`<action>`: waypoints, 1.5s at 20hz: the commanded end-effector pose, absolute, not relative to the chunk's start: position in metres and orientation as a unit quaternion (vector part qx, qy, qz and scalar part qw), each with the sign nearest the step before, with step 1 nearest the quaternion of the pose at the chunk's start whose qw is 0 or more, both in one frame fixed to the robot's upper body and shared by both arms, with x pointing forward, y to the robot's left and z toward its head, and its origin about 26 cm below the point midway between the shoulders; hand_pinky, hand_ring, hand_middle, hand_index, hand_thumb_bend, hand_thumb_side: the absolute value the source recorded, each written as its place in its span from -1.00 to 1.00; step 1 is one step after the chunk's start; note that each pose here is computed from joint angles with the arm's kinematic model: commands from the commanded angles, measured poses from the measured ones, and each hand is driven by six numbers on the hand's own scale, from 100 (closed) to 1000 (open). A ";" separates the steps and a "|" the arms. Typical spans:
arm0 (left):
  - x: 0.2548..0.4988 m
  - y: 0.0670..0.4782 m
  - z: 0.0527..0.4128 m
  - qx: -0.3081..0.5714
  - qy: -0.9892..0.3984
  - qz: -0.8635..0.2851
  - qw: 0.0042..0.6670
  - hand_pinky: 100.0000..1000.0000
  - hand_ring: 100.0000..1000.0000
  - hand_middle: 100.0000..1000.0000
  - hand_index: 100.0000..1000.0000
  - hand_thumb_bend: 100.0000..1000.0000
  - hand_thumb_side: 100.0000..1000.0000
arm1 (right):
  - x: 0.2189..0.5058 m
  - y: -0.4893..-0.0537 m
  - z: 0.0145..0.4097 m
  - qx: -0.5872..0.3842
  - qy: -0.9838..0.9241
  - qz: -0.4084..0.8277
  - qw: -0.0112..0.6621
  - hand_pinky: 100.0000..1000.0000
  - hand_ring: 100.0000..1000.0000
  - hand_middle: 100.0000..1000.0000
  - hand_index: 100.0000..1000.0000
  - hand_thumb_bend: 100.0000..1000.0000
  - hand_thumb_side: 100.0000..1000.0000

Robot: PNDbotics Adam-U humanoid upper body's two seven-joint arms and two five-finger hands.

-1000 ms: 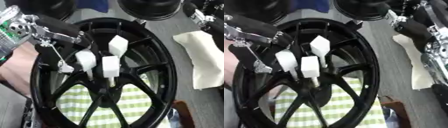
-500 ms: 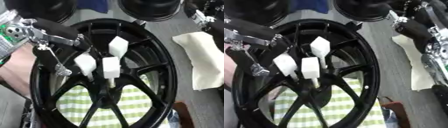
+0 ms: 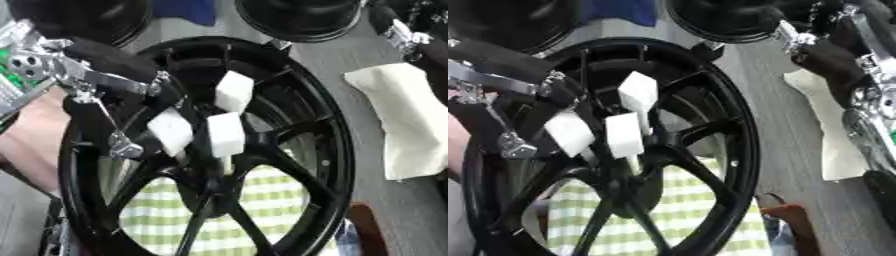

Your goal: Pull the pin out of the wheel hub.

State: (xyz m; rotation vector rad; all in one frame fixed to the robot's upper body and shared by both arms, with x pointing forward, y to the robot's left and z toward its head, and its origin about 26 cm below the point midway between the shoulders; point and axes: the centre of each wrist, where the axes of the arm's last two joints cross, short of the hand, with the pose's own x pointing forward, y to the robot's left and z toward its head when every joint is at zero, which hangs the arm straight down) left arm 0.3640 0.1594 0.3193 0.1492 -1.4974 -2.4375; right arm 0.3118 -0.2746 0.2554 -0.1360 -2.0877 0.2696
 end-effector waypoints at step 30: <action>0.343 0.378 0.431 0.279 -0.723 -0.565 0.285 0.24 -0.23 -0.76 -0.37 -1.00 -0.77 | 0.305 -0.294 0.262 -0.102 -0.872 0.068 0.474 0.80 0.60 0.28 0.38 -0.29 -0.54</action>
